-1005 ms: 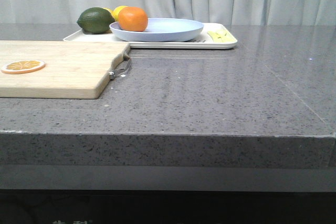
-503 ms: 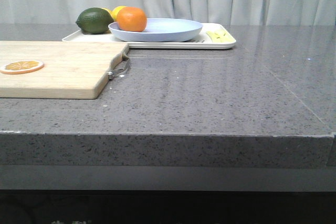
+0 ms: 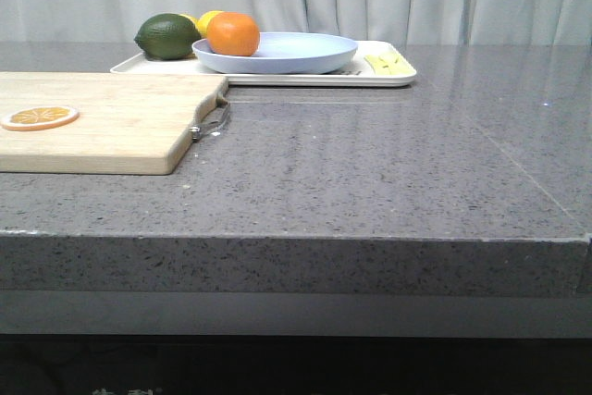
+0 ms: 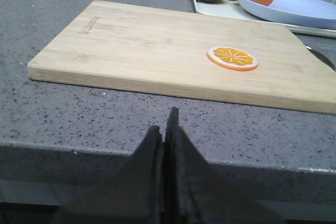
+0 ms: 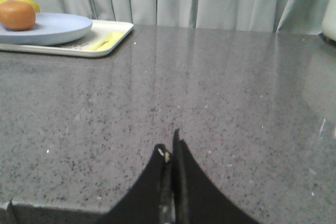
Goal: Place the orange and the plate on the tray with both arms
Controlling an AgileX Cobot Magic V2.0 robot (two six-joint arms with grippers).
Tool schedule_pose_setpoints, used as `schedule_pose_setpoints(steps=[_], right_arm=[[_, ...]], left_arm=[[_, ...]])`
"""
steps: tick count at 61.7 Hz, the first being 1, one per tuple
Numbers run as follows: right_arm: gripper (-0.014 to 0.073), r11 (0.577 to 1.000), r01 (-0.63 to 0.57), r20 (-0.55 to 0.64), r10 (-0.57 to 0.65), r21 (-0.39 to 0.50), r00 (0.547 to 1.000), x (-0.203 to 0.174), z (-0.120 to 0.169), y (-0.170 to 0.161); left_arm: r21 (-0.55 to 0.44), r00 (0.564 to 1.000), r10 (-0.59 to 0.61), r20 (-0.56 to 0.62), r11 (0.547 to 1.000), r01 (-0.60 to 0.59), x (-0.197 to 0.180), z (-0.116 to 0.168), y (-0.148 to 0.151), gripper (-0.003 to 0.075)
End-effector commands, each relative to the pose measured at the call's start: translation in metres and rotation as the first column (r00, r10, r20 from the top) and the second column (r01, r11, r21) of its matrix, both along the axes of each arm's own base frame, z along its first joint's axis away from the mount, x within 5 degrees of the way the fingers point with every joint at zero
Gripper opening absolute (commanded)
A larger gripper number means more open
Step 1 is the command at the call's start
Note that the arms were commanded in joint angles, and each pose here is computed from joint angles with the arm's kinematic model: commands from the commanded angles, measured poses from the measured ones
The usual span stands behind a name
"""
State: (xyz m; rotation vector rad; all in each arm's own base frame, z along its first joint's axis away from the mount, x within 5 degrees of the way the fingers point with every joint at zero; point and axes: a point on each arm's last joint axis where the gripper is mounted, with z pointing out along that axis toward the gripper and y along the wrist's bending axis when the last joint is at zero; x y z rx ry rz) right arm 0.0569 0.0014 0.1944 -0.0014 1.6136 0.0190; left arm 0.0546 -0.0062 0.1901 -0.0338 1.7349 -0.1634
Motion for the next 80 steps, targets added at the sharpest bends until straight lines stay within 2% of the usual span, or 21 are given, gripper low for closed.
schedule_pose_setpoints(steps=[1, 80], right_arm=[[-0.006, 1.0, 0.011, 0.052, -0.011, -0.008, 0.999, -0.0018, 0.0047, -0.0008], [-0.006, 1.0, 0.008, 0.034, -0.008, -0.008, 0.999, -0.0018, 0.003, -0.0005]], left_arm=[[-0.017, 0.995, 0.014, 0.101, 1.0, -0.012, -0.0002, 0.0075, 0.001, -0.0018], [-0.017, 0.995, 0.014, 0.101, 1.0, -0.012, -0.0002, 0.0075, 0.001, -0.0018]])
